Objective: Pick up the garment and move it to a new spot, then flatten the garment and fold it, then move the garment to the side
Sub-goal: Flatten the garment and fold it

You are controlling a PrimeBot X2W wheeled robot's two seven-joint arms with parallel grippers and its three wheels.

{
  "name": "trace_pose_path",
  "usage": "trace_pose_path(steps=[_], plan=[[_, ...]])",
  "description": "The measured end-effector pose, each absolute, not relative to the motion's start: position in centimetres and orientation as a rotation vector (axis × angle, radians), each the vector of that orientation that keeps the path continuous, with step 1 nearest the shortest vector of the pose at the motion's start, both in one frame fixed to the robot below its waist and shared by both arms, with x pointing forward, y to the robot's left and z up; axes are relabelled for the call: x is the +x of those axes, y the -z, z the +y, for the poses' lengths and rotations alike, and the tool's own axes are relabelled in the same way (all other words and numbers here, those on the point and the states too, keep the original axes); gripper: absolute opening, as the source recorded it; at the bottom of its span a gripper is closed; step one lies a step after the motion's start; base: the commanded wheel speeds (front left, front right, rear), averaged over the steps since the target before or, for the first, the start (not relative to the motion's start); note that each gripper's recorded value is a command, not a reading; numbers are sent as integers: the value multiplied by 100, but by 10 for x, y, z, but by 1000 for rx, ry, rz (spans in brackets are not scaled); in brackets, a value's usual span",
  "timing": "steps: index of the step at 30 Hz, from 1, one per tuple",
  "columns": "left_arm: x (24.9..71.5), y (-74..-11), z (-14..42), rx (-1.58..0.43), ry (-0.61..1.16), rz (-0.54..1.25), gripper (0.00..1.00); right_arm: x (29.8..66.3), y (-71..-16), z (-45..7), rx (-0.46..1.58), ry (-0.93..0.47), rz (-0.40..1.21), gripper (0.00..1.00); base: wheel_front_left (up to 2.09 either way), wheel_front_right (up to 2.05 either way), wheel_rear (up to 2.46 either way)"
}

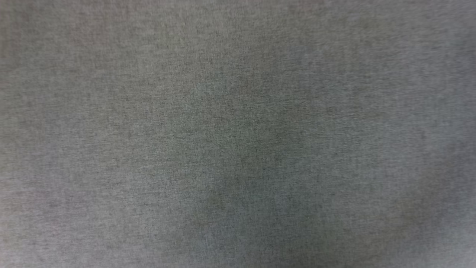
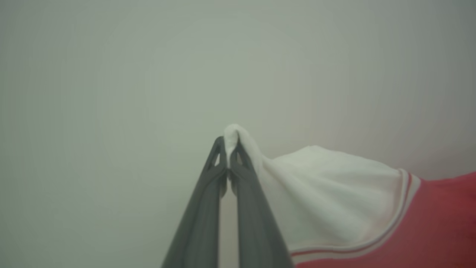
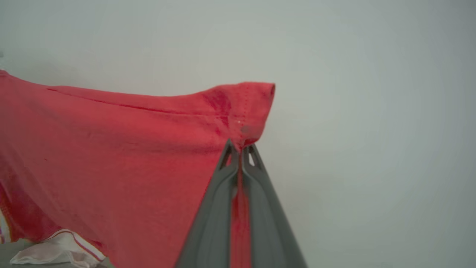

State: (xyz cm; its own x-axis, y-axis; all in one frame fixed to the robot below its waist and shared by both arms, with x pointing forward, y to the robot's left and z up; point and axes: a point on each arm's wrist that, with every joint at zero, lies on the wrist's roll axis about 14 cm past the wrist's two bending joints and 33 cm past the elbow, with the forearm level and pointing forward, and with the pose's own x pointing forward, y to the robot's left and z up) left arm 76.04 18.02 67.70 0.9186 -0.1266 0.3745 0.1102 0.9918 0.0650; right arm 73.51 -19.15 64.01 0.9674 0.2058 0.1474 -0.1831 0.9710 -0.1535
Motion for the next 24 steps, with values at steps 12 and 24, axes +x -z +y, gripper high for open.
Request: trace_pose_path(steps=[12,24], plan=[[756,-583,187,-29,143,-218,0,737,-553,-170,-82,-264,-5,0,0,0,0],[644,-492,205,-126,108,5,0,638,-466,-182,-4,-277,232,0,0,0,0]])
